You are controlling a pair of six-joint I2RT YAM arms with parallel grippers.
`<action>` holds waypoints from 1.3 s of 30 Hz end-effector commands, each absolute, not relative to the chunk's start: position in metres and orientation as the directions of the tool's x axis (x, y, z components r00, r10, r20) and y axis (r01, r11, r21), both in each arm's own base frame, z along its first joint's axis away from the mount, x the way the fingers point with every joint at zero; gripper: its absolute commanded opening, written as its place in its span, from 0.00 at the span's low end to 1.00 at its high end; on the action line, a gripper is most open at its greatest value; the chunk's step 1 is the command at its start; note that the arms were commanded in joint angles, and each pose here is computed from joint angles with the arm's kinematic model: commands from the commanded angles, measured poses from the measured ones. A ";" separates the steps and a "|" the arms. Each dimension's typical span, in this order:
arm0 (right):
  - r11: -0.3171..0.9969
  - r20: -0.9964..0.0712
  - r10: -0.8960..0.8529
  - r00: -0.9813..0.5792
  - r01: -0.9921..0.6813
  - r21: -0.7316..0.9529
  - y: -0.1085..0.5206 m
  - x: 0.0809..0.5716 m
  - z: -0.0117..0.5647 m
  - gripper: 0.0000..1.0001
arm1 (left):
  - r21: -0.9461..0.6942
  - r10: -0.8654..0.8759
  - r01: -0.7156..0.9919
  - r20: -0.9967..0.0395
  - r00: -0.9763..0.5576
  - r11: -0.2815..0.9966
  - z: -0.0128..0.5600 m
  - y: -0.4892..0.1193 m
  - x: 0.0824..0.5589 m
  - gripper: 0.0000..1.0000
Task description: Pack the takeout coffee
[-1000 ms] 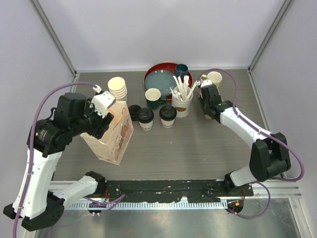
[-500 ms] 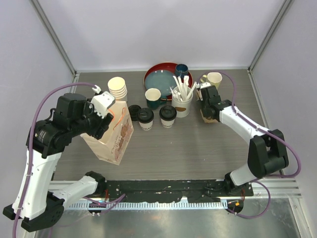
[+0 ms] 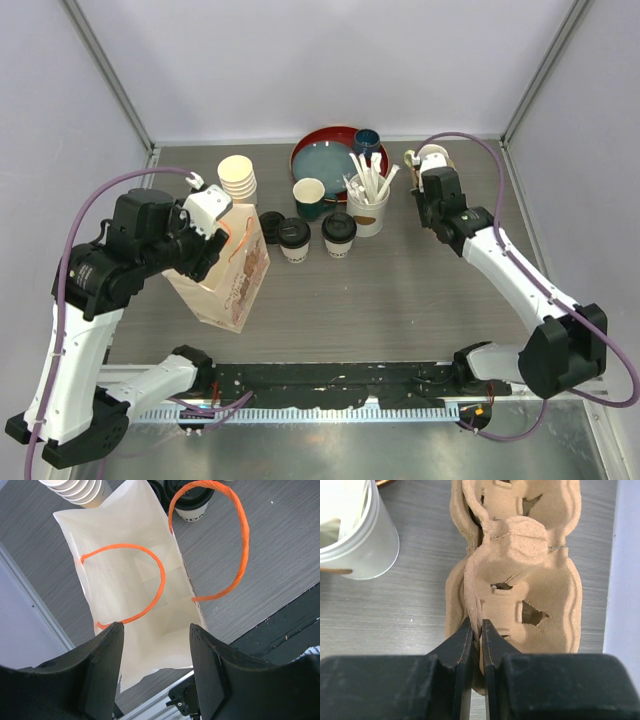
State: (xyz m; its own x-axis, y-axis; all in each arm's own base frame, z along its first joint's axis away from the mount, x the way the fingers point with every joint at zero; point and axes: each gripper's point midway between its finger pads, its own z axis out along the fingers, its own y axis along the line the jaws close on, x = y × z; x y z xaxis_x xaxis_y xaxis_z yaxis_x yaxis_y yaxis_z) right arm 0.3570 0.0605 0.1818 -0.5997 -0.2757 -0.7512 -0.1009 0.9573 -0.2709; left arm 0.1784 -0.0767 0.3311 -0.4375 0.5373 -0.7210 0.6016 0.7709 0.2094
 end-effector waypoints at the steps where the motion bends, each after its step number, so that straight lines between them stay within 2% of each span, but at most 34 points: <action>1: 0.941 -0.715 -0.317 -0.623 -0.113 -0.319 0.059 0.363 0.179 0.01 | 0.211 0.557 0.621 -0.707 -0.436 0.755 0.331 -0.075 0.171 0.59; 2: 0.941 -0.680 -0.330 -0.655 -0.174 -0.290 0.070 0.364 0.162 0.01 | 0.212 0.557 0.620 -0.707 -0.437 0.756 0.331 -0.075 0.171 0.59; 4: 0.938 -0.674 -0.333 -0.659 -0.304 -0.166 0.101 0.363 0.151 0.01 | 0.213 0.558 0.621 -0.707 -0.435 0.754 0.331 -0.075 0.171 0.59; 6: 0.955 -0.672 -0.289 -0.682 -0.255 -0.151 0.099 0.366 0.142 0.01 | 0.212 0.558 0.622 -0.707 -0.435 0.754 0.331 -0.074 0.169 0.59; 7: 0.960 -0.669 -0.274 -0.691 -0.159 -0.229 0.079 0.371 0.144 0.01 | 0.214 0.558 0.621 -0.707 -0.434 0.754 0.331 -0.074 0.169 0.59; 10: 0.961 -0.676 -0.227 -0.701 -0.049 -0.271 0.055 0.377 0.152 0.01 | 0.216 0.562 0.622 -0.703 -0.435 0.752 0.331 -0.072 0.167 0.59; 12: 0.966 -0.719 -0.210 -0.663 -0.028 -0.257 0.056 0.378 0.169 0.01 | 0.218 0.563 0.622 -0.703 -0.435 0.752 0.330 -0.072 0.168 0.59; 16: 0.968 -0.789 -0.246 -0.563 -0.099 -0.231 0.074 0.376 0.198 0.01 | 0.216 0.563 0.625 -0.703 -0.433 0.750 0.331 -0.074 0.169 0.59; 19: 0.963 -0.808 -0.267 -0.525 -0.114 -0.244 0.075 0.370 0.212 0.01 | 0.219 0.565 0.624 -0.703 -0.431 0.750 0.332 -0.074 0.169 0.59; 23: 0.953 -0.774 -0.279 -0.568 -0.064 -0.297 0.061 0.368 0.203 0.01 | 0.219 0.564 0.626 -0.706 -0.428 0.749 0.333 -0.074 0.169 0.59; 25: 0.962 -0.713 -0.270 -0.646 -0.150 -0.228 0.070 0.361 0.177 0.01 | 0.219 0.563 0.624 -0.707 -0.428 0.750 0.334 -0.074 0.169 0.59; 27: 0.969 -0.646 -0.243 -0.724 -0.149 -0.198 0.072 0.361 0.151 0.01 | 0.217 0.562 0.625 -0.707 -0.429 0.750 0.334 -0.074 0.169 0.59; 29: 0.970 -0.624 -0.233 -0.746 -0.130 -0.206 0.068 0.358 0.139 0.01 | 0.217 0.562 0.625 -0.707 -0.429 0.750 0.333 -0.074 0.168 0.59; 34: 0.974 -0.725 -0.214 -0.655 -0.091 -0.205 0.068 0.368 0.177 0.01 | 0.218 0.565 0.625 -0.703 -0.432 0.749 0.331 -0.074 0.168 0.59; 37: 0.957 -0.803 -0.281 -0.525 -0.087 -0.278 0.075 0.368 0.224 0.01 | 0.218 0.565 0.626 -0.703 -0.432 0.749 0.331 -0.074 0.169 0.59; 39: 0.962 -0.867 -0.269 -0.419 -0.087 -0.257 0.082 0.363 0.251 0.01 | 0.218 0.564 0.624 -0.703 -0.433 0.750 0.331 -0.074 0.169 0.59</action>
